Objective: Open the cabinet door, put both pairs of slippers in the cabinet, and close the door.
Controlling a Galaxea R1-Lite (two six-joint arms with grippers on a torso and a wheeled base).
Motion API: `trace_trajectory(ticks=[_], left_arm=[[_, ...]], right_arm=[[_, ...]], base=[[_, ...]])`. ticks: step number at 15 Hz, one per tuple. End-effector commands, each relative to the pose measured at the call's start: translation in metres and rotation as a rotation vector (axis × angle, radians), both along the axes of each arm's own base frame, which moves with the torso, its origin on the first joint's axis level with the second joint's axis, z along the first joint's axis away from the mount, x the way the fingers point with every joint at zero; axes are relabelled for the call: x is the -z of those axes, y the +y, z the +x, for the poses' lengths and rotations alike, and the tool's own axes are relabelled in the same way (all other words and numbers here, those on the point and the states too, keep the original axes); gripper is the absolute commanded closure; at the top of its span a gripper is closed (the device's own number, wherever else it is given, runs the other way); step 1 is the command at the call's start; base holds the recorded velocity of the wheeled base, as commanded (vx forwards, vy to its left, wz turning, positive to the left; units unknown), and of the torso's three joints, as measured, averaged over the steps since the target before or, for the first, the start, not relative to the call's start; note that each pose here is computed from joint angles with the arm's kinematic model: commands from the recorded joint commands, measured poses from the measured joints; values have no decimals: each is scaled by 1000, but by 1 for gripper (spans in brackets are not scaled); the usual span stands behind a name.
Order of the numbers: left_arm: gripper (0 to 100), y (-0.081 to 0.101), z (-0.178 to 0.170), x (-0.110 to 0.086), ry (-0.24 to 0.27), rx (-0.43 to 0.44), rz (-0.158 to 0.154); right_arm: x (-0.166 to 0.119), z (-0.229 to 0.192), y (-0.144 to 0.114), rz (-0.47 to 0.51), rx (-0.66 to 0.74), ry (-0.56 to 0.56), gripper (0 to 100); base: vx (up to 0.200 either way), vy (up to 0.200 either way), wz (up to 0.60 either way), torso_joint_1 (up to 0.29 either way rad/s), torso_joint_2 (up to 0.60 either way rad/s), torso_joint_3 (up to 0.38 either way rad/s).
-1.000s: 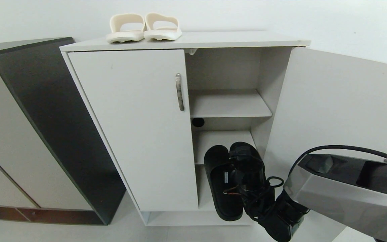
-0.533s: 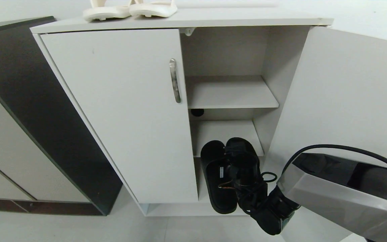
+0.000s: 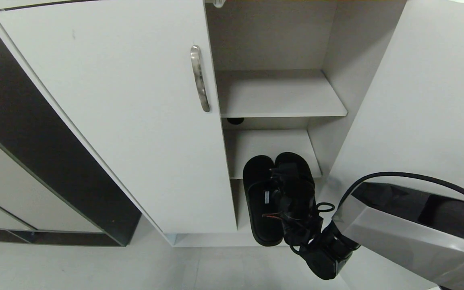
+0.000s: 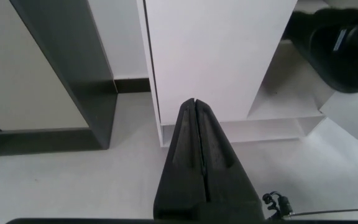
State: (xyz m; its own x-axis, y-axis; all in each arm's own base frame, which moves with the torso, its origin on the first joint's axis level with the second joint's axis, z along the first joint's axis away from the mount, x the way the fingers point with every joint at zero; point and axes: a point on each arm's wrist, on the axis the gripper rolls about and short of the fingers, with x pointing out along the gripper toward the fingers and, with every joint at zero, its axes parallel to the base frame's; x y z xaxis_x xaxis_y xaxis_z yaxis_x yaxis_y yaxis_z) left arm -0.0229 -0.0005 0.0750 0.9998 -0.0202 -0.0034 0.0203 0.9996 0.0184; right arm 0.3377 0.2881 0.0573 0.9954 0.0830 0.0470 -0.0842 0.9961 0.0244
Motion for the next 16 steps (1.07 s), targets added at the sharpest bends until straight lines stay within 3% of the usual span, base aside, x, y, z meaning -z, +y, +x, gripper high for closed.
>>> trace_trajectory(ticks=[1, 7, 16], left_arm=[[100, 0, 0, 0, 1, 0, 0], [100, 0, 0, 0, 1, 0, 0], [100, 0, 0, 0, 1, 0, 1]], right_arm=[[-1, 0, 0, 5, 1, -6, 100], [2, 1, -1, -6, 3, -5, 100], [3, 1, 0, -33, 3, -8, 100]], base=[[0, 0, 0, 7, 2, -71], [0, 0, 0, 0, 0, 0], [178, 0, 0, 3, 2, -2]])
